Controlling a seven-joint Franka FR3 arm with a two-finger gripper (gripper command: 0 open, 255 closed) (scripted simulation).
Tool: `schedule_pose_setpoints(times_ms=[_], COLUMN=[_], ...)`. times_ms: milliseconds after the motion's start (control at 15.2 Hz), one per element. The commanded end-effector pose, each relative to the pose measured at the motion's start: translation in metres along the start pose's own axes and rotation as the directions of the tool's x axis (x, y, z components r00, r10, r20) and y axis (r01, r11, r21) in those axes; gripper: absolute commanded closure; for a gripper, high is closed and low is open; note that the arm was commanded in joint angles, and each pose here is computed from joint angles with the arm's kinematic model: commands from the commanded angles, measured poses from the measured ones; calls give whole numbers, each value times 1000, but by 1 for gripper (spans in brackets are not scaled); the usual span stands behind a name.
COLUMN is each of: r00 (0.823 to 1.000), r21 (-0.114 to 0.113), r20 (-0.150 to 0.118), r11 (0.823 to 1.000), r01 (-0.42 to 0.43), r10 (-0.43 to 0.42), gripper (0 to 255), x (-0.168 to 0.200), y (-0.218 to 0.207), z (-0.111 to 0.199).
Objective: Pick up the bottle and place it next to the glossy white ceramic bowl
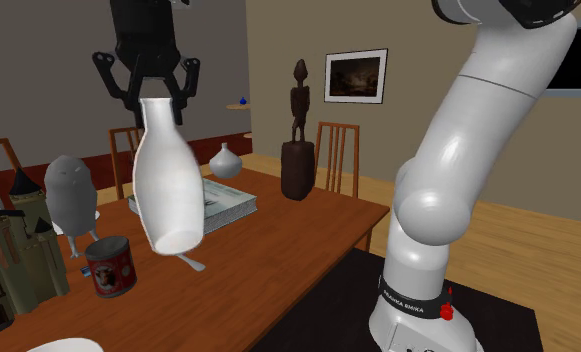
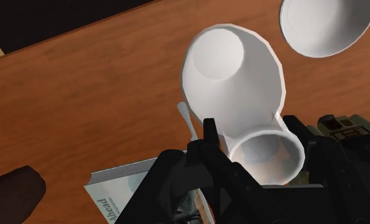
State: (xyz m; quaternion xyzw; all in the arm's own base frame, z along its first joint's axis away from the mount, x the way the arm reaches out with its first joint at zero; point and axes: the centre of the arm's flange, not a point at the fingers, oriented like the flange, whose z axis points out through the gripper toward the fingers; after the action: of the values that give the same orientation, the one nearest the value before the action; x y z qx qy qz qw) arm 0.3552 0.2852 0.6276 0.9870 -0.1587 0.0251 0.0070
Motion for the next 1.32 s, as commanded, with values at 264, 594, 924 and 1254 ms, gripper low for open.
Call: schedule_pose_setpoints(times_ms=[264,594,924,1254], r00=[1000,1000,1000,1000], r21=[1,1,1,1], r20=[-1,-1,-1,-1], r11=[1000,1000,1000,1000], r01=[0,0,0,0], r10=[0,0,0,0], gripper=[255,255,255,255], x=[-1,-3,-4,-5], y=[0,-1,-1,-1], z=[31,58,84,110])
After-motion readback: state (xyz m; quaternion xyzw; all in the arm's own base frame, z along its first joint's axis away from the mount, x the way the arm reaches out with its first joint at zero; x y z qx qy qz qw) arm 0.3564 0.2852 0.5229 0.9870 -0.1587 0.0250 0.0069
